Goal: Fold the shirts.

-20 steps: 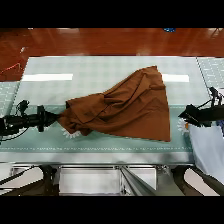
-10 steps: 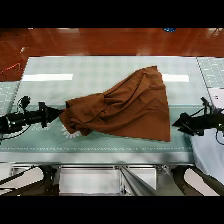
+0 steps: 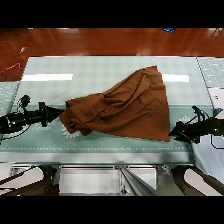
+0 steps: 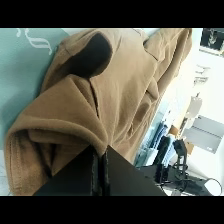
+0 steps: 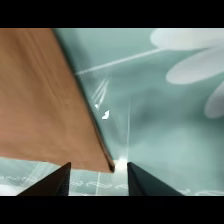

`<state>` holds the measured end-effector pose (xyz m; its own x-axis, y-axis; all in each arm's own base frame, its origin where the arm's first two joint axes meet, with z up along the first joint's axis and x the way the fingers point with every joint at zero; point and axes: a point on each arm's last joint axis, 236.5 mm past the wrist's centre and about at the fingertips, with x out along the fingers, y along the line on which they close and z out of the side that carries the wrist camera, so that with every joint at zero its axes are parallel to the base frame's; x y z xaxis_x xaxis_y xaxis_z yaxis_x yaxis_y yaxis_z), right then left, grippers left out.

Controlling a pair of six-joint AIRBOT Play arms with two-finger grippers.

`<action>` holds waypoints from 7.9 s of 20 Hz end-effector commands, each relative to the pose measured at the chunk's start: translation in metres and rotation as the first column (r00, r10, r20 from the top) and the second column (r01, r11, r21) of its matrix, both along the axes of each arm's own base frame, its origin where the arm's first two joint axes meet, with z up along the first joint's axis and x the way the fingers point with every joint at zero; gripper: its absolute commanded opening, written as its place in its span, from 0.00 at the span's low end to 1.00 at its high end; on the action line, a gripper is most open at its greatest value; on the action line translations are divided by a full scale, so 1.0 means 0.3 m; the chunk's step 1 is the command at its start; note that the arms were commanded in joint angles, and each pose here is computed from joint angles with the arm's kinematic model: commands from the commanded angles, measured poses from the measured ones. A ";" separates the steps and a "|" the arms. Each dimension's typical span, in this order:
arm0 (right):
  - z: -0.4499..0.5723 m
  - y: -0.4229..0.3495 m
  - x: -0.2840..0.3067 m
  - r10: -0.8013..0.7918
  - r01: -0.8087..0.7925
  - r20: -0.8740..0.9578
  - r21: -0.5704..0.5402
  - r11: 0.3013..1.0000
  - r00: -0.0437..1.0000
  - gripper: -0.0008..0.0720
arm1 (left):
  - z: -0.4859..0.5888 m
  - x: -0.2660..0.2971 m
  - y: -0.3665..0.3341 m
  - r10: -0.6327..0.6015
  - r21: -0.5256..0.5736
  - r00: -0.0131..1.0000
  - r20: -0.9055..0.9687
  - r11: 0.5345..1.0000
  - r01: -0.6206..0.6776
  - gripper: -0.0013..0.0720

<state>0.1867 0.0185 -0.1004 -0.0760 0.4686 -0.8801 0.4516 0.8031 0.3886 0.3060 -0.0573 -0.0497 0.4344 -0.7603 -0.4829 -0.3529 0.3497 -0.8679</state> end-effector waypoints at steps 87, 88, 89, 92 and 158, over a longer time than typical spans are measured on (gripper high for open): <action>0.297 -0.177 0.792 0.075 -0.050 0.305 -0.089 0.995 0.949 0.57 | -0.005 0.219 0.231 -0.310 0.522 0.804 -0.508 0.632 0.574 0.71; 0.344 -0.228 0.763 0.078 -0.036 0.316 -0.137 0.990 0.945 0.57 | 0.027 0.193 0.255 -0.292 0.527 0.814 -0.502 0.643 0.555 0.71; 0.376 -0.270 0.726 0.074 -0.016 0.325 -0.177 0.984 0.943 0.57 | 0.055 0.162 0.276 -0.268 0.542 0.832 -0.486 0.655 0.527 0.71; 0.337 -0.347 0.517 0.015 0.071 0.278 -0.299 0.952 0.960 0.57 | 0.041 -0.086 0.357 -0.114 0.548 0.830 -0.545 0.701 0.456 0.71; 0.157 0.016 0.984 -0.145 0.092 0.487 0.130 0.987 0.861 0.05 | 0.014 0.722 0.012 -0.233 0.320 0.972 -0.028 0.919 0.230 0.04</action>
